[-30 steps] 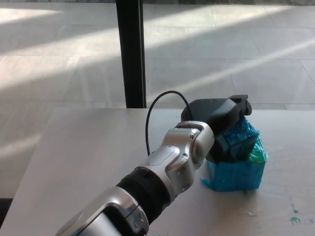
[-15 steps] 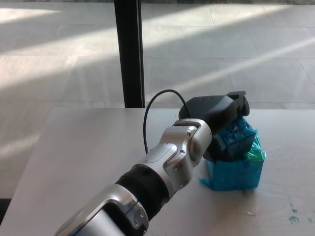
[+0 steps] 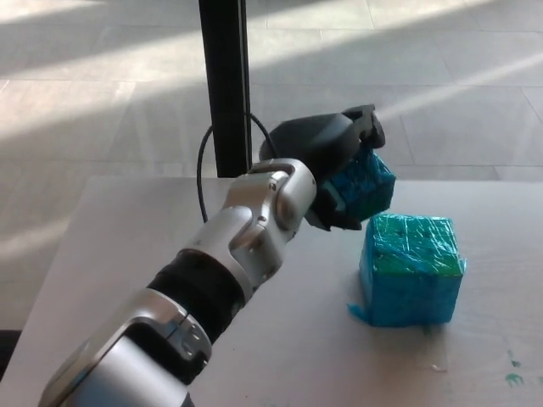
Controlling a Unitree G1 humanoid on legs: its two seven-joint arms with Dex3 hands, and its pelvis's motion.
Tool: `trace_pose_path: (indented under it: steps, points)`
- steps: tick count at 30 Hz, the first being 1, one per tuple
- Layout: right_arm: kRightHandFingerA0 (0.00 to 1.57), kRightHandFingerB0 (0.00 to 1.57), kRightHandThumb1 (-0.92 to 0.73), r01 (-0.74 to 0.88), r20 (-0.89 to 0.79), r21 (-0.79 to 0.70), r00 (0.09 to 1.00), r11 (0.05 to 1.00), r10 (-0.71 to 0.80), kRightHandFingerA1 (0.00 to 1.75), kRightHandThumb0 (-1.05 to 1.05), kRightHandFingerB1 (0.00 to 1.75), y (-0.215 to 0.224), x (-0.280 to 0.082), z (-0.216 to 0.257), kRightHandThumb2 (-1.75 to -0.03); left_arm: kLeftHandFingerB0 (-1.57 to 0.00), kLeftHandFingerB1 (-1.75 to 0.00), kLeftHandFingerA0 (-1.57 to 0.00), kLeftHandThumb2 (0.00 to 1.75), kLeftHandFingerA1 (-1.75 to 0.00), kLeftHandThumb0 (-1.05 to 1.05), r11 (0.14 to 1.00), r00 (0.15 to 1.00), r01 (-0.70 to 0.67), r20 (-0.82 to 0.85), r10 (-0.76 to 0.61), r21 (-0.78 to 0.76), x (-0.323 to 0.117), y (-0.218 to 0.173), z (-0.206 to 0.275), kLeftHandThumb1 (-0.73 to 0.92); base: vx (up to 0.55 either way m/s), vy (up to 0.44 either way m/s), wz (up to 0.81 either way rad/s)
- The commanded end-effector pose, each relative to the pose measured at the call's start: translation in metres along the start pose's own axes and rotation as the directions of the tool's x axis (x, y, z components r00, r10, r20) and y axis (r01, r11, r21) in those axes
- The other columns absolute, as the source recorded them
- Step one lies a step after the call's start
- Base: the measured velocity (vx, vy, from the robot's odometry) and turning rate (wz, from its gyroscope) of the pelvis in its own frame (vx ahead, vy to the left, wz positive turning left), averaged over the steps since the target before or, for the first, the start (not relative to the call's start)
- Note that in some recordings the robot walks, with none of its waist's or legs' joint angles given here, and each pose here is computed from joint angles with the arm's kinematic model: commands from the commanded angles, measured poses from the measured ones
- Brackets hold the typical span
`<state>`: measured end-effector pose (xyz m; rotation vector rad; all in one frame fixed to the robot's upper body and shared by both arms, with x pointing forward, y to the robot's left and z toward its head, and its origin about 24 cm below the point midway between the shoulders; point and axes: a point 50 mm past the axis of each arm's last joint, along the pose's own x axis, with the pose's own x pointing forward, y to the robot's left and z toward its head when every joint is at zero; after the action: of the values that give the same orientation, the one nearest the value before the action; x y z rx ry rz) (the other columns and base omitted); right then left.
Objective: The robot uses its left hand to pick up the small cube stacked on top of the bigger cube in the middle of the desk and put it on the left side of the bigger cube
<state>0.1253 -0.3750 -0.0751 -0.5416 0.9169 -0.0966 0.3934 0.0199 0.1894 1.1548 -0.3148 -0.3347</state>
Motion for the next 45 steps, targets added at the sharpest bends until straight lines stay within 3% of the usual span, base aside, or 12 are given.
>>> trace_pose_path:
  steps: [1, 2, 3, 4, 5, 10, 27, 28, 33, 43, 44, 45]
  points:
    - [0.69, 0.58, -0.71, 0.01, -0.022, 0.002, 1.0, 1.0, -0.01, 0.58, -0.31, 0.4, -0.007, -0.003, -0.005, -0.61, -0.76, -1.02, -0.84, 0.85, -1.66, -0.25, 1.0, 1.0, -0.013, -0.013, 0.013, -0.001, 0.0, 0.018, -0.004, 0.69, 0.0, 0.0, 0.0]
    - [0.69, 0.58, -0.71, 0.01, -0.022, 0.003, 1.0, 1.0, -0.01, 0.58, -0.31, 0.4, -0.007, -0.003, -0.005, -0.61, -0.76, -1.02, -0.84, 0.85, -1.66, -0.25, 1.0, 1.0, -0.011, -0.016, 0.011, 0.001, 0.0, 0.019, -0.004, 0.69, 0.0, 0.0, 0.0]
    - [0.68, 0.58, -0.71, 0.008, -0.021, -0.002, 1.0, 1.0, -0.008, 0.56, -0.3, 0.4, -0.008, -0.003, -0.005, -0.61, -0.75, -0.73, -0.74, 0.86, -1.06, -0.25, 1.0, 1.0, -0.009, -0.013, 0.01, 0.014, -0.002, 0.019, -0.008, 0.69, 0.0, 0.0, 0.0]
    - [0.68, 0.58, -0.71, 0.008, -0.02, -0.005, 1.0, 1.0, -0.008, 0.56, -0.3, 0.4, -0.008, -0.003, -0.004, -0.61, -0.75, -0.73, -0.74, 0.86, -1.06, -0.25, 1.0, 1.0, -0.009, -0.012, 0.009, 0.019, -0.002, 0.019, -0.009, 0.69, 0.0, 0.0, 0.0]
    - [0.7, 0.58, -0.71, 0.012, -0.019, 0.003, 1.0, 1.0, -0.012, 0.59, -0.33, 0.4, -0.007, -0.003, -0.004, -0.61, -0.76, -1.36, -0.81, 0.93, -1.61, -0.2, 1.0, 0.999, 0.005, -0.032, -0.005, -0.005, -0.005, 0.017, -0.014, 0.63, 0.0, 0.0, 0.0]
    - [0.68, 0.54, -0.69, 0.013, -0.029, 0.028, 0.999, 1.0, -0.013, 0.57, -0.32, 0.4, -0.007, -0.002, -0.006, -0.61, -0.72, -1.62, -0.86, 0.92, -1.75, -0.18, 0.999, 0.999, 0.021, -0.035, -0.021, -0.024, -0.017, 0.002, -0.03, 0.58, 0.0, 0.0, 0.0]
    - [0.66, 0.55, -0.7, 0.01, -0.016, 0.004, 1.0, 1.0, -0.01, 0.58, -0.35, 0.4, -0.012, -0.002, 0.0, -0.61, -0.64, -1.45, -0.91, 0.83, -1.75, -0.15, 0.98, 0.973, 0.199, -0.12, -0.196, 0.018, -0.065, -0.054, -0.079, 0.62, 0.0, 0.0, 0.0]
    - [0.66, 0.55, -0.7, 0.009, -0.013, 0.003, 1.0, 1.0, -0.009, 0.57, -0.35, 0.4, -0.012, -0.002, 0.0, -0.61, -0.71, -1.4, -0.77, 0.83, -1.68, -0.21, 0.979, 0.972, 0.205, -0.123, -0.201, 0.019, -0.067, -0.056, -0.08, 0.63, 0.0, 0.0, 0.0]
    - [0.67, 0.55, -0.69, 0.02, -0.024, 0.019, 1.0, 1.0, -0.019, 0.56, -0.35, 0.4, -0.011, 0.0, 0.001, -0.61, -0.64, -1.64, -0.81, 0.9, -1.75, -0.21, 0.973, 0.959, 0.232, -0.164, -0.229, -0.004, -0.077, -0.071, -0.087, 0.62, 0.0, 0.0, 0.0]
    - [0.68, 0.56, -0.69, 0.015, -0.019, -0.002, 1.0, 1.0, -0.015, 0.57, -0.36, 0.4, -0.012, 0.001, 0.005, -0.61, -0.66, -1.55, -0.76, 0.86, -1.75, -0.2, 0.937, 0.939, 0.318, -0.187, -0.29, 0.147, -0.088, -0.089, -0.1, 0.71, 0.0, 0.0, 0.0]
    - [0.68, 0.55, -0.69, 0.018, -0.027, 0.008, 0.999, 1.0, -0.018, 0.58, -0.34, 0.4, -0.012, 0.001, 0.004, -0.61, -0.65, -1.47, -0.91, 0.82, -1.75, -0.19, 0.932, 0.937, 0.326, -0.188, -0.296, 0.157, -0.089, -0.089, -0.101, 0.69, 0.0, 0.0, 0.0]
    - [0.68, 0.55, -0.69, 0.018, -0.029, 0.011, 0.999, 1.0, -0.017, 0.56, -0.35, 0.39, -0.012, 0.001, 0.004, -0.61, -0.68, -1.49, -0.75, 0.85, -1.72, -0.19, 0.931, 0.937, 0.327, -0.187, -0.296, 0.163, -0.089, -0.089, -0.102, 0.72, 0.0, 0.0, 0.0]
